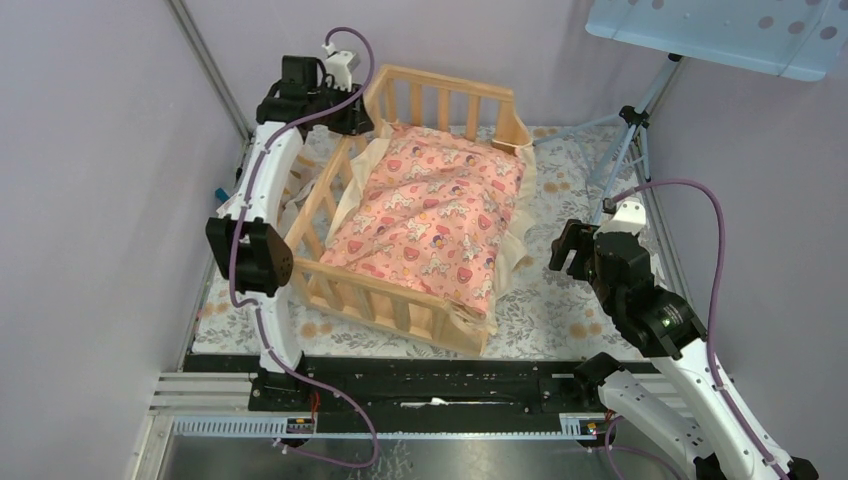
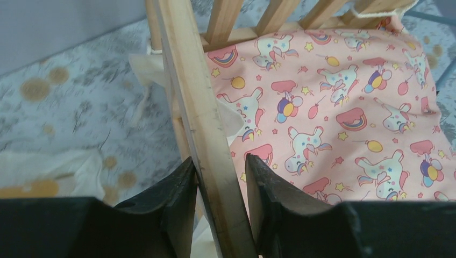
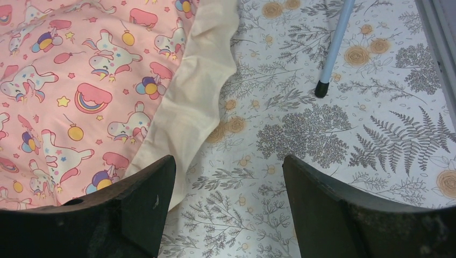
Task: Set up the pet bed
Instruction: Adjust the bed frame at the center of the board.
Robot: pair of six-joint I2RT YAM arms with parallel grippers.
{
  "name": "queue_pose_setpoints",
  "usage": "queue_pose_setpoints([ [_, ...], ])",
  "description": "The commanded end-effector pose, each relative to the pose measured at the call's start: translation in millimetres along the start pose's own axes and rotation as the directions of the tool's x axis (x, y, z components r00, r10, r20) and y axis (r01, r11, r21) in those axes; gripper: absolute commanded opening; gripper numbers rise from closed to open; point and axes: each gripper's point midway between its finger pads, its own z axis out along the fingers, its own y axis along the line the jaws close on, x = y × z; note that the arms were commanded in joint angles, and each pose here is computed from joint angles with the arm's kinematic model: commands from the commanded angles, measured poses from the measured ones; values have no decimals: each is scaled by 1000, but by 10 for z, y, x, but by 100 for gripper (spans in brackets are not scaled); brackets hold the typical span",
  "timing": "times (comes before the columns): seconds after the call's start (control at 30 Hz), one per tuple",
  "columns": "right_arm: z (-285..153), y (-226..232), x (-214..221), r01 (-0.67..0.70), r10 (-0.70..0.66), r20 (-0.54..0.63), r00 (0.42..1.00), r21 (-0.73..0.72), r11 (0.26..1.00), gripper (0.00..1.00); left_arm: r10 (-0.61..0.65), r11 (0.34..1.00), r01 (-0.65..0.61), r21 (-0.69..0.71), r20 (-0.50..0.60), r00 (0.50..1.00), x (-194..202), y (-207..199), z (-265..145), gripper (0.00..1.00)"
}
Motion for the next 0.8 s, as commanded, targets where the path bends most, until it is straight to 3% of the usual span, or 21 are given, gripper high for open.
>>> queue_pose_setpoints([
  [0.0,-8,20,25,-27,27,-14,1000,-9,1000,80,297,928,-352,124,325,898,-841,-287,221,0],
  [0.1,5,37,36,-41,41,-17,999,-13,999,80,307,927,-361,100,351,885,-963,-280,298,0],
  [0.13,9,46,33,-44,43,-16,999,-16,999,80,308,930,-358,85,353,884,-990,-288,295,4],
  [0.3,30,117,24,-55,54,-9,998,-50,997,81,320,946,-317,-73,377,869,-1186,-317,-87,60],
  [0.4,53,159,48,-58,57,-14,998,-69,996,81,307,950,-258,-175,382,872,-1229,-285,-411,77],
  [0.53,99,262,130,-65,61,-39,997,-117,991,81,240,935,-100,-341,398,886,-1196,-182,-982,81],
  [0.67,142,567,329,-43,9,-129,992,-269,962,83,117,892,74,-447,384,916,-879,-138,-1520,82],
  [0.77,153,869,460,-72,-14,-207,978,-401,913,94,21,868,171,-466,378,926,-483,-216,-1839,83],
])
